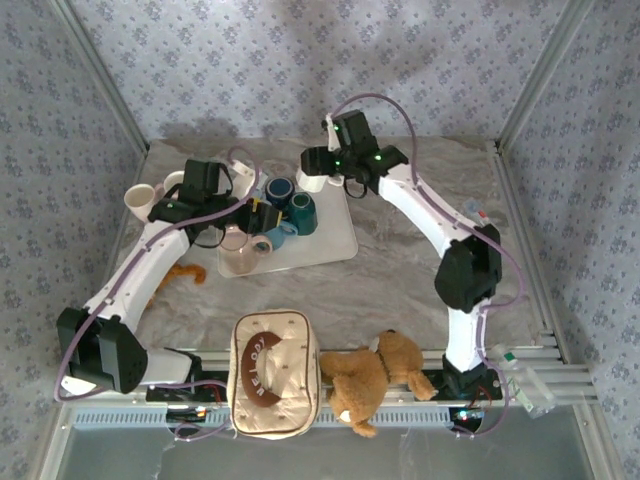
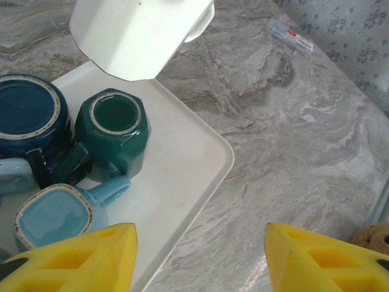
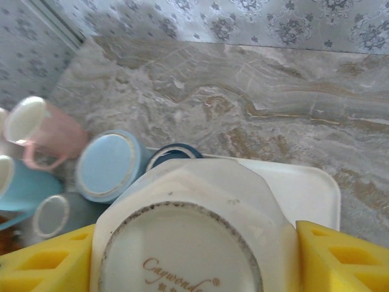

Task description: Turn the mug right side up

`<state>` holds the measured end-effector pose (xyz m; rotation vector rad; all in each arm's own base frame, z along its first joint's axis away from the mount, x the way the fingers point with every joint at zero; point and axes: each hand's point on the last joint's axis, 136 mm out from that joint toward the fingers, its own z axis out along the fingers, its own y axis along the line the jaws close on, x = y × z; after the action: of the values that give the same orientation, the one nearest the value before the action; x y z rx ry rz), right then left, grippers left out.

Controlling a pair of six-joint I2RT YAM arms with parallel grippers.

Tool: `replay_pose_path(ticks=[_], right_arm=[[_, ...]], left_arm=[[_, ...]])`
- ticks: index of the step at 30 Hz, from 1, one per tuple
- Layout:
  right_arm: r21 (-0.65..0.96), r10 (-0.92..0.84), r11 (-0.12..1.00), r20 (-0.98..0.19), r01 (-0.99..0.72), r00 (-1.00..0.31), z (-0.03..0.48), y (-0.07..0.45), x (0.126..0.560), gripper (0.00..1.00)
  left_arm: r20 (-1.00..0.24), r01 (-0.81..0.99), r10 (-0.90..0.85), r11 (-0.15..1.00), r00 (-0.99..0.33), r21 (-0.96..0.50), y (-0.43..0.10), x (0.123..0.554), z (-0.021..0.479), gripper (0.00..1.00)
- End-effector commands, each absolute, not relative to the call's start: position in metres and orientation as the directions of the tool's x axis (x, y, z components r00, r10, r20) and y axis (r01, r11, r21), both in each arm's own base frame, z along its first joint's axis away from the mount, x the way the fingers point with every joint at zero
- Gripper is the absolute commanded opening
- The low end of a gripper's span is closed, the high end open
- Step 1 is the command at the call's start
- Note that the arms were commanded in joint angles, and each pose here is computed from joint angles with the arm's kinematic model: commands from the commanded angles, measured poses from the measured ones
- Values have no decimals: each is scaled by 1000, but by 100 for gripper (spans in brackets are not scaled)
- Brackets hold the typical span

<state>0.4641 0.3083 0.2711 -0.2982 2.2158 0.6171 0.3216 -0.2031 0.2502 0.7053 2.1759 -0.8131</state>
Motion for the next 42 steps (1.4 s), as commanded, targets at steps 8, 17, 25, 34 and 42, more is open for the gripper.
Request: replay_pose_path(ticks=[8, 17, 25, 34, 42], right_arm=[[651, 348, 631, -723, -422, -596, 364, 274, 427, 64], [804, 497, 457, -585, -381, -641, 393, 244, 408, 62], [895, 567, 290, -447, -340, -692, 412, 236, 396, 61], [939, 589, 150, -336, -309, -735, 415, 237, 394, 60], [952, 593, 97, -289, -291, -751, 413, 238, 392, 59]], left_arm=[[-818, 724, 131, 558, -560, -406, -215, 314, 287, 59], [-812, 711, -148, 412, -565, -570, -228, 318, 330, 66], [-808, 737, -221, 333, -546, -589, -245, 330, 353, 65], [-800, 761, -282, 259, -529, -595, -258, 345, 380, 63], [-795, 771, -278, 217, -539, -598, -272, 356, 387, 61]])
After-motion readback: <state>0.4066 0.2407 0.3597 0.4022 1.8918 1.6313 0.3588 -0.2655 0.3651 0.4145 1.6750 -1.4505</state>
